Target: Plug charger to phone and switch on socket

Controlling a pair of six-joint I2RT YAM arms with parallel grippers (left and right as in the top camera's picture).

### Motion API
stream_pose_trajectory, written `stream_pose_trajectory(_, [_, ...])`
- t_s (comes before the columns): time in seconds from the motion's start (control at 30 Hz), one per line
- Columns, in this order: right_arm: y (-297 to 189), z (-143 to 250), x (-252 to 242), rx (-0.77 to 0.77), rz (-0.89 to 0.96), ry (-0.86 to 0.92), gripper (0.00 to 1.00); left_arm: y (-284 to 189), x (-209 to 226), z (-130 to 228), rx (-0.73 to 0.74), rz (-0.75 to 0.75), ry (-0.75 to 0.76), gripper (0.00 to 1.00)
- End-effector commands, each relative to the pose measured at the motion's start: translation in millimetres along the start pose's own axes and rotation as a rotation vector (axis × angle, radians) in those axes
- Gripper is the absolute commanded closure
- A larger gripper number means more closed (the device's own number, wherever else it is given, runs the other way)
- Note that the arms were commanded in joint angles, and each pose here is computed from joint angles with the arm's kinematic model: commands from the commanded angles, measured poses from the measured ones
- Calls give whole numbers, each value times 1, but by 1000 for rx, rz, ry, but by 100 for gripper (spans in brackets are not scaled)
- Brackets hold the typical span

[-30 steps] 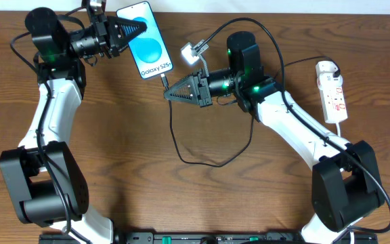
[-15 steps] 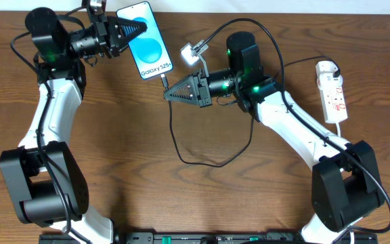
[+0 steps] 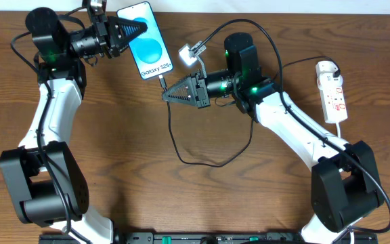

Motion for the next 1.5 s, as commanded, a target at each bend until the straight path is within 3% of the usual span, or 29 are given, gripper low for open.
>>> stream_pose_trajectory(0.0, [-1,-3,9,-4,-3,-16,99,1,-8,1,21,7,49,93])
stream_pose_trajectory(1.47, [2,-3,10,-4,1,-17,99,6,-8,4,52,12,75,93])
Point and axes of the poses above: each gripper's point midway between its finger pads, its own y axis out along the fingers, its own x axis along the line the jaws close on, z = x × y, the point moved 10 cm from there along -y, back along the fingers, and after that the axes turned 9 degrees about -y, right-handed, at the moved point
